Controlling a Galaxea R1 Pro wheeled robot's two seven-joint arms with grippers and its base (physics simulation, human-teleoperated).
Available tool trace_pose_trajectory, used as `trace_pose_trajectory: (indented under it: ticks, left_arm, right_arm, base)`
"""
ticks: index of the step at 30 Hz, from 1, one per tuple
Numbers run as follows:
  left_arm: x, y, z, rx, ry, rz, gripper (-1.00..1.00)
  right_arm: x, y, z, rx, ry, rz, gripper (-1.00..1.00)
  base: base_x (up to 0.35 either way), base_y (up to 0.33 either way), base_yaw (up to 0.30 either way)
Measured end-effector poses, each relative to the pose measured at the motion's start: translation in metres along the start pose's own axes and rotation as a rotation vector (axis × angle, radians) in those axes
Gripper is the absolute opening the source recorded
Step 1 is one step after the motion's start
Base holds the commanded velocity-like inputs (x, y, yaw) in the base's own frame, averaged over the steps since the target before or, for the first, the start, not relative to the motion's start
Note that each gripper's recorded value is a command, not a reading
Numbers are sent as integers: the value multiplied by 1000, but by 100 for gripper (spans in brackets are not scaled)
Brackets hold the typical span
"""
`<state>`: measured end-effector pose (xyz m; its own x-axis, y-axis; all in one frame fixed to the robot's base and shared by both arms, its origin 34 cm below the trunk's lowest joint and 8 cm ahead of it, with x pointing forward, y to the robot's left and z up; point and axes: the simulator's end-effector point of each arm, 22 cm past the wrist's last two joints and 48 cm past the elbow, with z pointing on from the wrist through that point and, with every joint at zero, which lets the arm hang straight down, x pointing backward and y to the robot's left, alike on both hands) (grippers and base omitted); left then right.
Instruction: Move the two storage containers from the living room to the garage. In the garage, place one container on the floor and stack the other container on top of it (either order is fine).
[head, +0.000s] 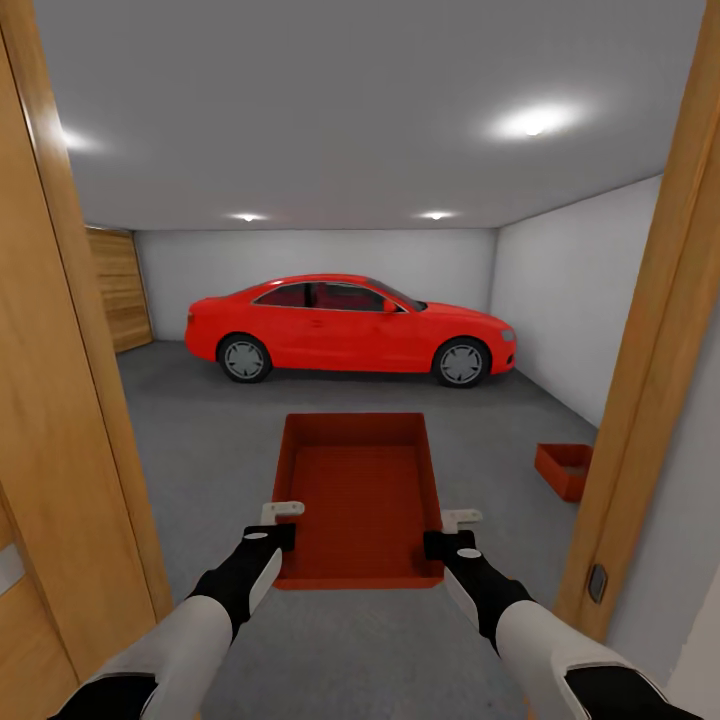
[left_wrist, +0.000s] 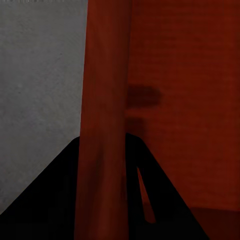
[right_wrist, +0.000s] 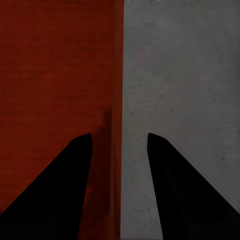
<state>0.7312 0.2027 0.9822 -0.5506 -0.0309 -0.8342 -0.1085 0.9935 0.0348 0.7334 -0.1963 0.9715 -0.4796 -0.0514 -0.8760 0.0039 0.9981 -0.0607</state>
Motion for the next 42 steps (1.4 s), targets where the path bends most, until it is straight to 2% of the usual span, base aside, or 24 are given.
trace_pose_trajectory:
  ticks: [7,42]
  left_arm:
    - [0,0,-1,0,0,0,-100]
    - [0,1,-1,0,1,0,-100]
  right_arm:
    - [0,0,-1,0,0,-1,-100]
    - [0,1,-1,0,1,0,-100]
  base:
    - [95,0,0]
    - [320,0,0]
